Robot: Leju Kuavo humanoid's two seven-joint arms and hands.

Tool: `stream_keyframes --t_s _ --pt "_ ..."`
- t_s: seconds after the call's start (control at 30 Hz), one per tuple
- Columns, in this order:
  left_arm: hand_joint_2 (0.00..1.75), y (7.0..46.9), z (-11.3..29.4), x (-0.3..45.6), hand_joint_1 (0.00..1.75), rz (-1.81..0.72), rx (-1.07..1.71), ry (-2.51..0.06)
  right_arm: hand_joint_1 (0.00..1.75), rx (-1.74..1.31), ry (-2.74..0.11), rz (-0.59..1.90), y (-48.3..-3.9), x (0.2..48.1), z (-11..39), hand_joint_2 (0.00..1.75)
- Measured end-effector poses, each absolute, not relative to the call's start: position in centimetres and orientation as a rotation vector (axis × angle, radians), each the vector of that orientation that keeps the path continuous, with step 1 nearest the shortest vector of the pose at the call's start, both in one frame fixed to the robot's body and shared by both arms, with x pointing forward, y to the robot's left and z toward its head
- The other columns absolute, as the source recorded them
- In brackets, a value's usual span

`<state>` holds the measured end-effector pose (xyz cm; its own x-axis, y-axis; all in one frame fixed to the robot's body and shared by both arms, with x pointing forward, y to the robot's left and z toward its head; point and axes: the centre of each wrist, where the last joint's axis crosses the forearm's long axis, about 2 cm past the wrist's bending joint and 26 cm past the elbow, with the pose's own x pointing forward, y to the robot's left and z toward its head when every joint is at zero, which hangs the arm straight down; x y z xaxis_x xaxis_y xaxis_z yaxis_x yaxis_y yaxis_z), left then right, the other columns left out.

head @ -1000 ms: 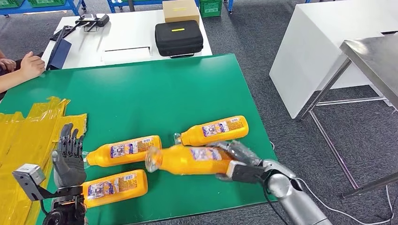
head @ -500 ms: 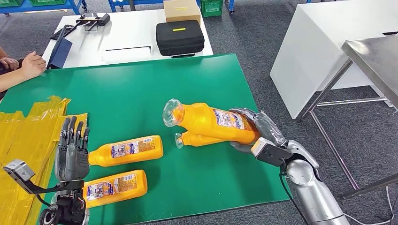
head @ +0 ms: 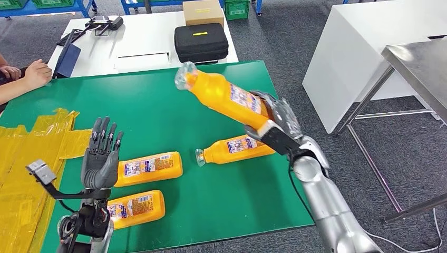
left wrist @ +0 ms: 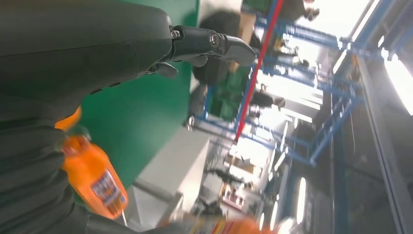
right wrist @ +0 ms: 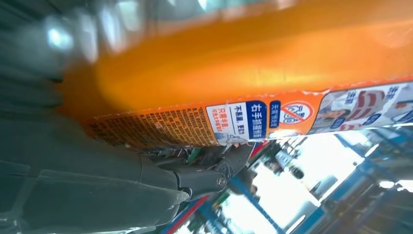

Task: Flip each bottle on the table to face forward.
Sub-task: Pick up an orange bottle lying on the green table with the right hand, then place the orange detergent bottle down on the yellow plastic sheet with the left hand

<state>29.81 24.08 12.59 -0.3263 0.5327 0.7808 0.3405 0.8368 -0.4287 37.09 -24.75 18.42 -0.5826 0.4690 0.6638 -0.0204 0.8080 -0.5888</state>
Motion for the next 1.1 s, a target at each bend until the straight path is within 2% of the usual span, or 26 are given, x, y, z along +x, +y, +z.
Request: stream_keyframes --t_s 0.37,0.67,1.1 --pt "1.75 21.4 13.7 32.1 0.0 0.208 -0.824 -1.894 1.75 -0.223 -2.03 0.764 -13.8 40.5 20.3 1.75" --pt "1.75 20.6 13.6 32.6 0.0 0.218 -0.884 -1.871 1.75 -0.142 -1.974 0.892 -9.0 40.1 19.6 1.75" --pt "1.75 21.0 13.1 32.9 0.0 0.252 -0.811 -1.868 1.75 -0.055 -1.883 1.044 -6.0 38.6 18.2 1.75"
